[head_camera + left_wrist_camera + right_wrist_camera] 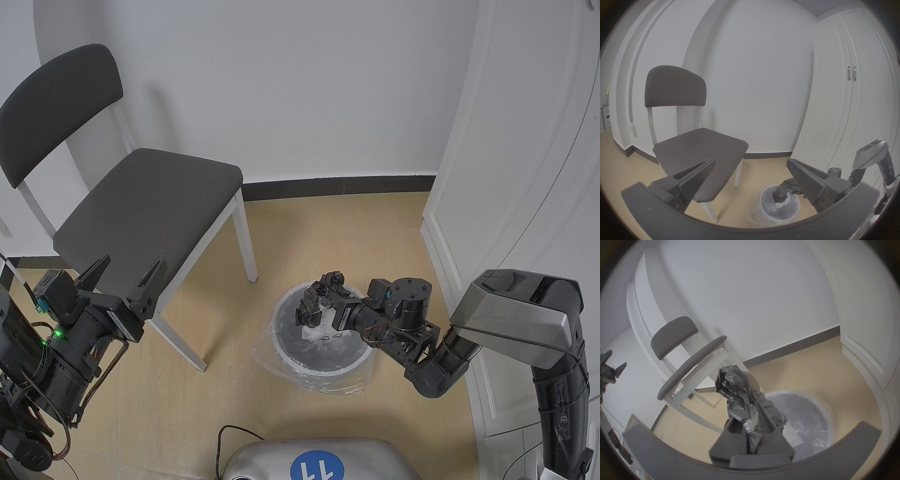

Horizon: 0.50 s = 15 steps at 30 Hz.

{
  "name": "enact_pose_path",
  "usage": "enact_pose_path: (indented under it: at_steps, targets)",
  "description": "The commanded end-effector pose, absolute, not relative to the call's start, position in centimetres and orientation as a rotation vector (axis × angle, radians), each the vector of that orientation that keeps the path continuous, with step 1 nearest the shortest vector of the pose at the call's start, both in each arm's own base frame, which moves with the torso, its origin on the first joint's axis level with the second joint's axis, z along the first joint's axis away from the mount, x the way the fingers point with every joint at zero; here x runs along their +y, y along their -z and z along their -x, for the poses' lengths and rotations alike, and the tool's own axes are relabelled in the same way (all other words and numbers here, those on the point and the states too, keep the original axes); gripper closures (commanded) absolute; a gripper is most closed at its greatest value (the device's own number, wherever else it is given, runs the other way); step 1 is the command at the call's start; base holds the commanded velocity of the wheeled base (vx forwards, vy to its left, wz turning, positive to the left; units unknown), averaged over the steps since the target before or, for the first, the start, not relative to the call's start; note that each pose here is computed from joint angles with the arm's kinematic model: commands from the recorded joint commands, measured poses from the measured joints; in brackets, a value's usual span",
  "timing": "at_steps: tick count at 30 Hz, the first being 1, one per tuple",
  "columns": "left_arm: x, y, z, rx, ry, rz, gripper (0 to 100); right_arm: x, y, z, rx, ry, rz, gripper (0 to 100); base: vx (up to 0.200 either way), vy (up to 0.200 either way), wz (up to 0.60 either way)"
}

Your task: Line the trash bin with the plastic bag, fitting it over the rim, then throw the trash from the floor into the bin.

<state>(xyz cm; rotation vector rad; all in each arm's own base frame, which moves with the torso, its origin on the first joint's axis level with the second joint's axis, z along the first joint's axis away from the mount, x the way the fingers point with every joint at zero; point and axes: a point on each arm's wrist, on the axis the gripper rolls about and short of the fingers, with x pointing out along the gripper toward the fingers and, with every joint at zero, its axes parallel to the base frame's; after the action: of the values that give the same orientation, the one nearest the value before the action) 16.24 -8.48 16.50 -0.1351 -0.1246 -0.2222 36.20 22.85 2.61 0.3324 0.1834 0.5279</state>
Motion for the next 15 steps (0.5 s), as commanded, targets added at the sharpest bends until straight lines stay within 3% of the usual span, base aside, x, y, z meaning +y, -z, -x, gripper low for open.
enact_pose_path:
  at_steps: [1, 15]
  targets:
    - [-8.7, -16.4, -16.3, -0.118, 0.230, 0.133, 0, 23.1, -0.1, -36.9, 0.220, -0.516, -0.331, 100, 0.000, 0.000, 0.00]
    - [-8.7, -16.2, -16.3, -0.108, 0.231, 0.131, 0, 23.4, 2.7, -38.6, 0.226, -0.498, -0.396, 100, 0.000, 0.000, 0.00]
